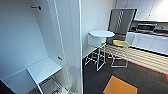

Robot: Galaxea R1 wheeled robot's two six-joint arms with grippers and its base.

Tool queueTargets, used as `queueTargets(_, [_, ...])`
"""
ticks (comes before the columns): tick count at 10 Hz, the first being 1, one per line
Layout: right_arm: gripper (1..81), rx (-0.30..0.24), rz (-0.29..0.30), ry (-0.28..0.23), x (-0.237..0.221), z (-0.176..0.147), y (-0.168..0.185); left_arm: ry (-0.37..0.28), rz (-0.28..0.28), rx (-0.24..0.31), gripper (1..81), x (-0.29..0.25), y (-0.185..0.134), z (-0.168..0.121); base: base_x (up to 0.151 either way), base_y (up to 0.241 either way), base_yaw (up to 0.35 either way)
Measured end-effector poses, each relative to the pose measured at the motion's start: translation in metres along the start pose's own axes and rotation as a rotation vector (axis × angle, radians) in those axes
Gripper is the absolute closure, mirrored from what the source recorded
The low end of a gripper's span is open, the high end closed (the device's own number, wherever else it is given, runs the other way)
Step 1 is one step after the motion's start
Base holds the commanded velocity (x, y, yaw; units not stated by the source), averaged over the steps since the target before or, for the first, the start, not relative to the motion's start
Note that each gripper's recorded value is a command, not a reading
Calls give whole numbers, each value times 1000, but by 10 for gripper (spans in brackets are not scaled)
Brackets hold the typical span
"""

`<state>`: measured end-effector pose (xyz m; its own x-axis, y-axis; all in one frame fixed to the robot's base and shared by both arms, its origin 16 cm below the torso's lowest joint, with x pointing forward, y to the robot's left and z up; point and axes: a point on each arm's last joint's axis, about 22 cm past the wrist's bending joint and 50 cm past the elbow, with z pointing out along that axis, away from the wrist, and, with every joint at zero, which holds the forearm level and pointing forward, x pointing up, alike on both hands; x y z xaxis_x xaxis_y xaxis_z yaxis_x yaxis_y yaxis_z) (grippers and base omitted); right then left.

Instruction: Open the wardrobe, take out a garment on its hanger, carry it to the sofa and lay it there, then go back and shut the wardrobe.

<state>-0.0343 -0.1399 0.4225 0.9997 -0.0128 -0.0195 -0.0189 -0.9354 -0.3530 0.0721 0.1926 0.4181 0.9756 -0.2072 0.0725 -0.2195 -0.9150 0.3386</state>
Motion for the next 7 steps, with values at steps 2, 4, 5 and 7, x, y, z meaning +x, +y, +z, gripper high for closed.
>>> queueTargets(2, [10,0,0,-2,-2,0,0,2,1,0,10,2,0,0,0,0,260])
queueTargets(4, [10,1,0,0,-1,0,-1,0,0,0,10,0,0,0,0,0,264])
queueTargets(5, [10,3,2,-5,-4,0,-2,0,0,-1,10,0,0,0,0,0,269])
queueTargets(7, [10,6,1,-2,-2,1,-5,-6,-2,-1,10,-5,1,0,0,0,270])
